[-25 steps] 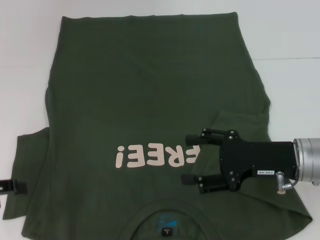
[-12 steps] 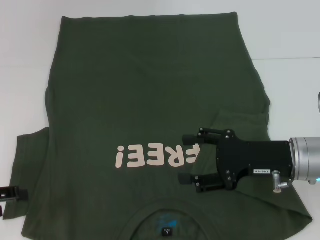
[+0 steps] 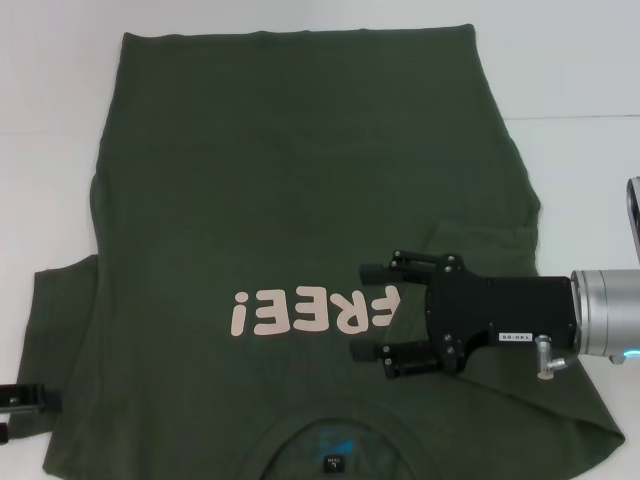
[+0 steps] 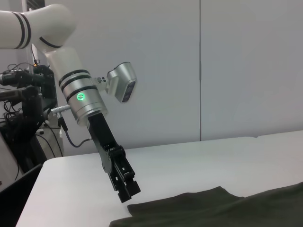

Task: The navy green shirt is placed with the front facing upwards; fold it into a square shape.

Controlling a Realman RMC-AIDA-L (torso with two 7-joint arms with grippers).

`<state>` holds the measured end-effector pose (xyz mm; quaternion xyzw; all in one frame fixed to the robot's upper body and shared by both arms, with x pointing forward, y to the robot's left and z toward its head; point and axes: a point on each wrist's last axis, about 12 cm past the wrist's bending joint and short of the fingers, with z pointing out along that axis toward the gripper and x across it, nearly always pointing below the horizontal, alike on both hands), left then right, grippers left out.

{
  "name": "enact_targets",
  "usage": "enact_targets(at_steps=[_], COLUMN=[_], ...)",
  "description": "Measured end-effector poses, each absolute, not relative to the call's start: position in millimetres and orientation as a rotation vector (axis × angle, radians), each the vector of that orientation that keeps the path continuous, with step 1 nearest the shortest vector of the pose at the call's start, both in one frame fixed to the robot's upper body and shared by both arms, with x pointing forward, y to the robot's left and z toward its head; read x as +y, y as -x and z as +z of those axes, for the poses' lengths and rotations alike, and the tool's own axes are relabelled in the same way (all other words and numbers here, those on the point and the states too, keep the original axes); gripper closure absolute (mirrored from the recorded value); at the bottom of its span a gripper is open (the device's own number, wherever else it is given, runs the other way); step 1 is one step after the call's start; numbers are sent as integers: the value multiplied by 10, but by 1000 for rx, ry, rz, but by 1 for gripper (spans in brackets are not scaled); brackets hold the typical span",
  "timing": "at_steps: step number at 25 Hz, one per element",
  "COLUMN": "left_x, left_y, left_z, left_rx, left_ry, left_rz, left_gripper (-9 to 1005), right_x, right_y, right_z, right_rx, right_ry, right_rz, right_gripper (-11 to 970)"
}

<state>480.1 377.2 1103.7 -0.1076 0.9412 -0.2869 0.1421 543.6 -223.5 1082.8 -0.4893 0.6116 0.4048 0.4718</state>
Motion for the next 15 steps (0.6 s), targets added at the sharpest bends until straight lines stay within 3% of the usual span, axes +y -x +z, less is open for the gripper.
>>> enact_targets(at_steps=[15], left_x=[3793], left_y=[-4842], left_z=[10983], left_rx=[2729], left_ry=[321], left_rz=[-764], left_gripper=[86], right_x=[-2207], right_y=[-5484], right_z=[10831], right_rx=[1509], right_ry=[1199], right_rz=[975], right_gripper=[59])
